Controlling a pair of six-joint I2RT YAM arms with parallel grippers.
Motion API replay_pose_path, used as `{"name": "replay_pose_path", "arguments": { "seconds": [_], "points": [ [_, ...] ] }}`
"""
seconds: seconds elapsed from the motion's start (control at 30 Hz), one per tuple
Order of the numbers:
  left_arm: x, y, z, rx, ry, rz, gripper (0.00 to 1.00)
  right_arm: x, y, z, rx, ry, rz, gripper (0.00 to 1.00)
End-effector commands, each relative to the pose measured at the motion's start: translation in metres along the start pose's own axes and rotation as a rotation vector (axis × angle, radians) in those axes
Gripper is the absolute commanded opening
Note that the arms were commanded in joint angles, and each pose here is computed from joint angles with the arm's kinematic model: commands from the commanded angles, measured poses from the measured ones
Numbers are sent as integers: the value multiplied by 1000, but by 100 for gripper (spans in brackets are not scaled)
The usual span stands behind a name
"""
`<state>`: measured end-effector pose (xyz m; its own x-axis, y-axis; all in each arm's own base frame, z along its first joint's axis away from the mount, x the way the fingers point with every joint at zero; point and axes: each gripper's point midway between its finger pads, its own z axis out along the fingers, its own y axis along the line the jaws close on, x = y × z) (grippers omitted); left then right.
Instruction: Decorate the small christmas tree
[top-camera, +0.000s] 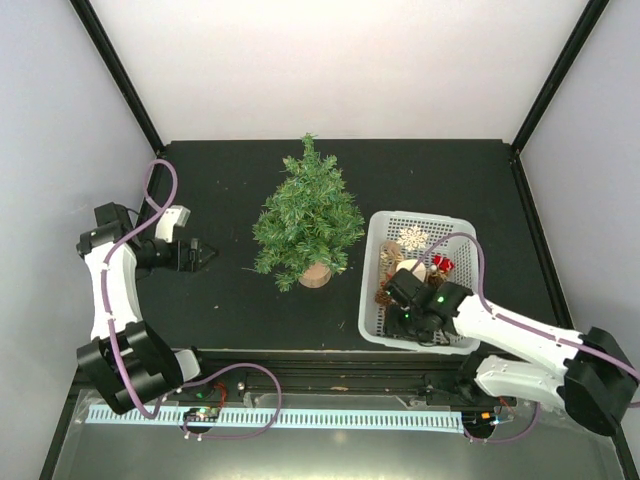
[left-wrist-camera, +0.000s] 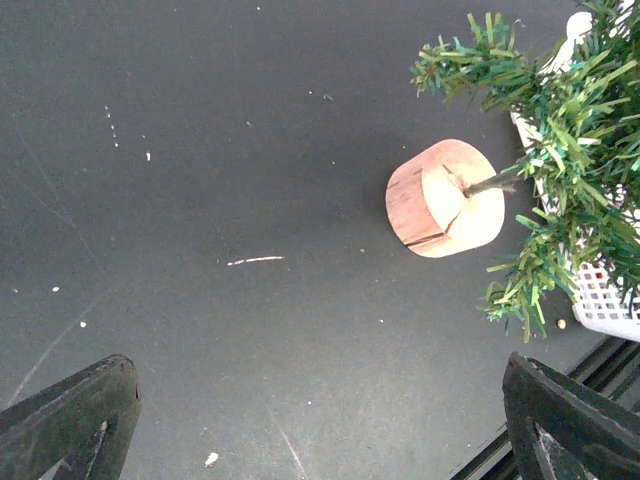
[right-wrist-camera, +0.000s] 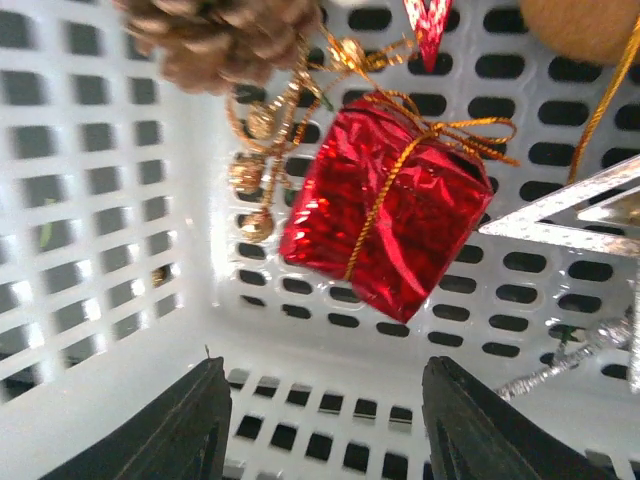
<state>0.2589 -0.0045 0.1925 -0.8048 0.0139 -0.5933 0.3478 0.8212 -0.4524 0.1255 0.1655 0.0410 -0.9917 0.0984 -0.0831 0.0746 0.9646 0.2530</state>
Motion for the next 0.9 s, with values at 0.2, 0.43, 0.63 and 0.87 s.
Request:
{"name": "replay_pose_path", "arguments": {
  "seconds": [0.2,0.43,0.63,0.87],
  "points": [
    [-29,-19,-35,-81,-39,81,99,-47,27,-84,-22,-253,-54,56],
    [-27,-37,-54,-159,-24,158,99,-56,39,-93,-14,-260,-122,56],
    [-3,-33,-56,-240,88,235,99,-58,51,-99,-21,-235,-123,55],
    [3,-38,-35,-212,171,295,99,-62,59,-119,-39,-238,-80,55]
  ]
}}
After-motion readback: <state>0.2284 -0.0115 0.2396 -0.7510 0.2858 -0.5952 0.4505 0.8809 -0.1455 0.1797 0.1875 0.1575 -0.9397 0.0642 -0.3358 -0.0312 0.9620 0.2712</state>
